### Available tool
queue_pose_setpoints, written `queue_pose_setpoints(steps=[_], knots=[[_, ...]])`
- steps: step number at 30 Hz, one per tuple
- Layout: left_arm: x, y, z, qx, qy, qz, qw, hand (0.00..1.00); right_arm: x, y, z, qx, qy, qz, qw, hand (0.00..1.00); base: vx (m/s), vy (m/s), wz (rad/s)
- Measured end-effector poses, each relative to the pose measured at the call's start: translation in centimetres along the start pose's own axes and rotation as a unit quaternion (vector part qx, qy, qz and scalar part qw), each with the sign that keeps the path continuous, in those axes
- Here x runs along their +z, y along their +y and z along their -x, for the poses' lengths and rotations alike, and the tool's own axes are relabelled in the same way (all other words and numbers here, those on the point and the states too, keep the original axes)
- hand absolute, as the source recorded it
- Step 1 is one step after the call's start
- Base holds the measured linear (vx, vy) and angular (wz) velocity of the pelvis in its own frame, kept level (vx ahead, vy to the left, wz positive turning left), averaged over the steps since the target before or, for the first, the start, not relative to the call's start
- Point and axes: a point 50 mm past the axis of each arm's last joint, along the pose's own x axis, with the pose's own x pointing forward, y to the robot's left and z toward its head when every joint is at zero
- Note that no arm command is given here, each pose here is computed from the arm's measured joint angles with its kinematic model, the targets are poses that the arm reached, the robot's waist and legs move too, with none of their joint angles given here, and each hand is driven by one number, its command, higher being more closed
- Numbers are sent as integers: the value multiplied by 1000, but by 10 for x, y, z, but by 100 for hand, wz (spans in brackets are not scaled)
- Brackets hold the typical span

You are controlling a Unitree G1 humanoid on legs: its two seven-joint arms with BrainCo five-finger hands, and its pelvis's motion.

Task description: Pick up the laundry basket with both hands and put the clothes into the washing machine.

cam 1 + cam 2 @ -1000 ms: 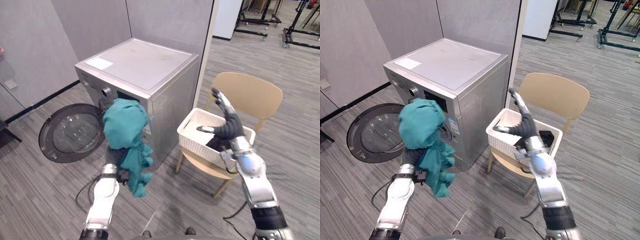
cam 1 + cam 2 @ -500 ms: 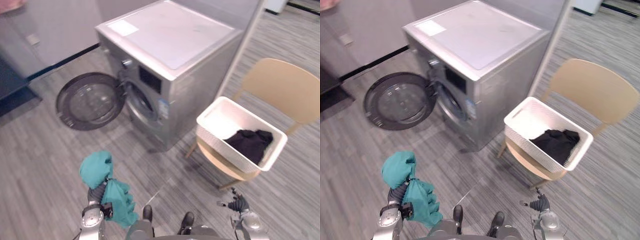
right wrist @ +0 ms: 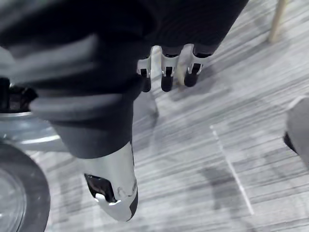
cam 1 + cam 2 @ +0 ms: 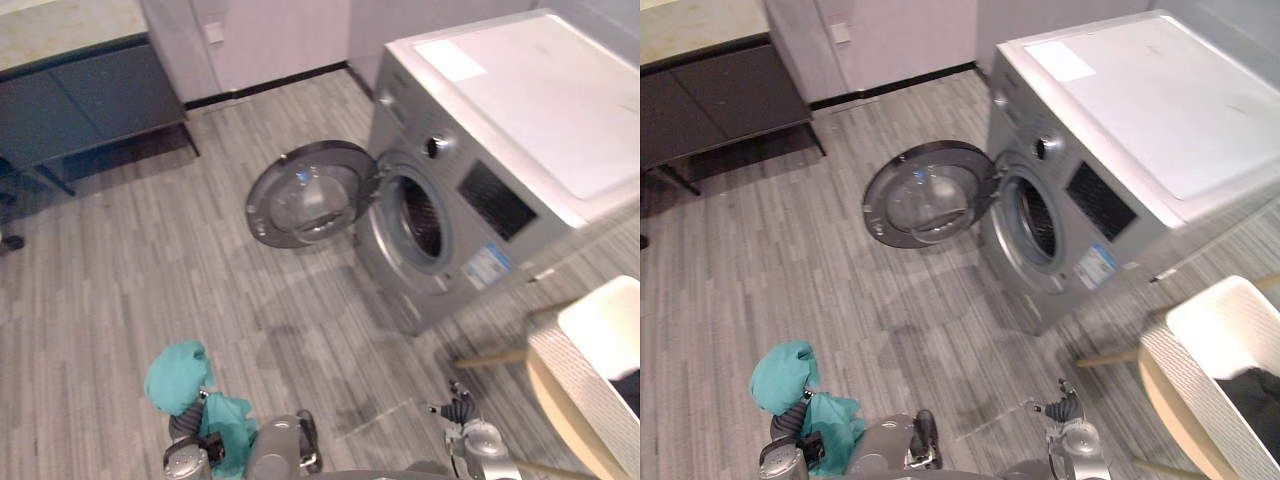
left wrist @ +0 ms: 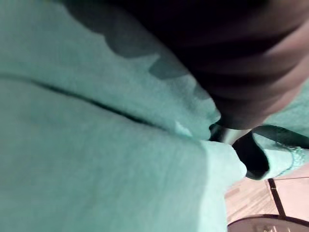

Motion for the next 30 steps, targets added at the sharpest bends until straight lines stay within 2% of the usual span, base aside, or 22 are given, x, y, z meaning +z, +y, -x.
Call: queue_pose_setpoints(steps=[4, 10, 14, 19, 21, 24, 30], knots=[[14, -13, -2, -23, -26, -8, 999, 100, 20, 7, -2, 8, -38, -8, 999, 0, 279, 55, 33], [9, -35, 6, -65, -19, -6, 998, 100, 6, -2, 4, -6, -25, -4, 1000, 0, 497, -17, -17], [13, -41, 12, -86, -36, -11, 996, 100, 8, -1, 13, -14, -44, -20, 999, 0, 385, 39, -116], [33, -70, 14, -148, -78, -37, 985, 100, 6, -1, 14, -20, -41, -30, 998, 0, 257, 205, -115], [28, -83, 20, -176, -73, -49, 980, 100, 2, -9, 11, -28, -30, -21, 999, 0, 225, 376, -154], [33, -89, 17, -192, -82, -71, 975, 100, -14, 5, 16, -20, 1, -39, 999, 0, 206, 346, -114], [37, -88, 15, -205, -96, -95, 969, 100, -5, 12, 4, -2, 3, -15, 1000, 0, 59, 181, -124]])
